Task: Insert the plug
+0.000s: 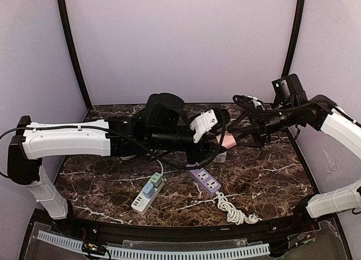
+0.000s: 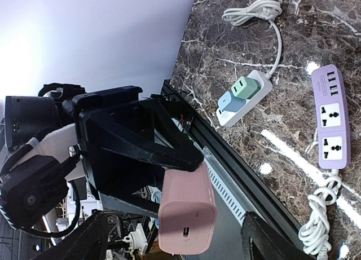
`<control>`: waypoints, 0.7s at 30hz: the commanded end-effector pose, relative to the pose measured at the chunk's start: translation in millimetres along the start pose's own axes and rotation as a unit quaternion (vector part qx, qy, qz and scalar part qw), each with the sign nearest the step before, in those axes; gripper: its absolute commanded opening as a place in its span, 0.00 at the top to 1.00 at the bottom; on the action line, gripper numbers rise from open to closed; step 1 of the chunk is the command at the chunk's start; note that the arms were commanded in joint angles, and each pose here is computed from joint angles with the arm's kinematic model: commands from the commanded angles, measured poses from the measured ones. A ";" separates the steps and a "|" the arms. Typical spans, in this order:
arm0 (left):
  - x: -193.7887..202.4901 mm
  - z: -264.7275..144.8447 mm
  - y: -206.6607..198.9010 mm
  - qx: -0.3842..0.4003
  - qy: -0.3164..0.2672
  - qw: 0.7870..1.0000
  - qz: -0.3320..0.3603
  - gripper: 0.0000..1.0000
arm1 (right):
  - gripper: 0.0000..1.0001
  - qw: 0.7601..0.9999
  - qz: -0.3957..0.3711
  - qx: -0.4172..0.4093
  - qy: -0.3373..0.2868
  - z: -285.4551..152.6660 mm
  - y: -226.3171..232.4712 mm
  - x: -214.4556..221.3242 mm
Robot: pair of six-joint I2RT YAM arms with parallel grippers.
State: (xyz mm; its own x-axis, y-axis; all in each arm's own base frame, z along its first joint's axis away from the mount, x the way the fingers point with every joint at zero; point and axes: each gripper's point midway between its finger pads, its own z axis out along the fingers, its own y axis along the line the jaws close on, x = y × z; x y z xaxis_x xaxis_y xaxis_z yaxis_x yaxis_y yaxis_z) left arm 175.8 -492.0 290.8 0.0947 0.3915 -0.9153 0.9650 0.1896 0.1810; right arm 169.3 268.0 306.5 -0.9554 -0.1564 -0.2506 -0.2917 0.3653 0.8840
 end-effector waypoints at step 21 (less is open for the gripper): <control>-12.7 0.8 8.4 -0.014 -0.021 1.000 0.018 0.99 | 0.47 0.999 0.032 -0.023 0.026 10.3 -2.8 -2.5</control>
State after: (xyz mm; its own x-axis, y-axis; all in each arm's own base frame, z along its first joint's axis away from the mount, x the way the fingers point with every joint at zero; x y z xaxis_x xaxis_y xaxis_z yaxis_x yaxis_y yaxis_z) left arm 177.1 -493.9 292.8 0.1214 0.3849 -0.9149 0.9611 0.1847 0.2052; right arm 170.6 273.9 297.6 -0.9715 -0.1719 -0.1631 -0.2162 0.3613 0.9071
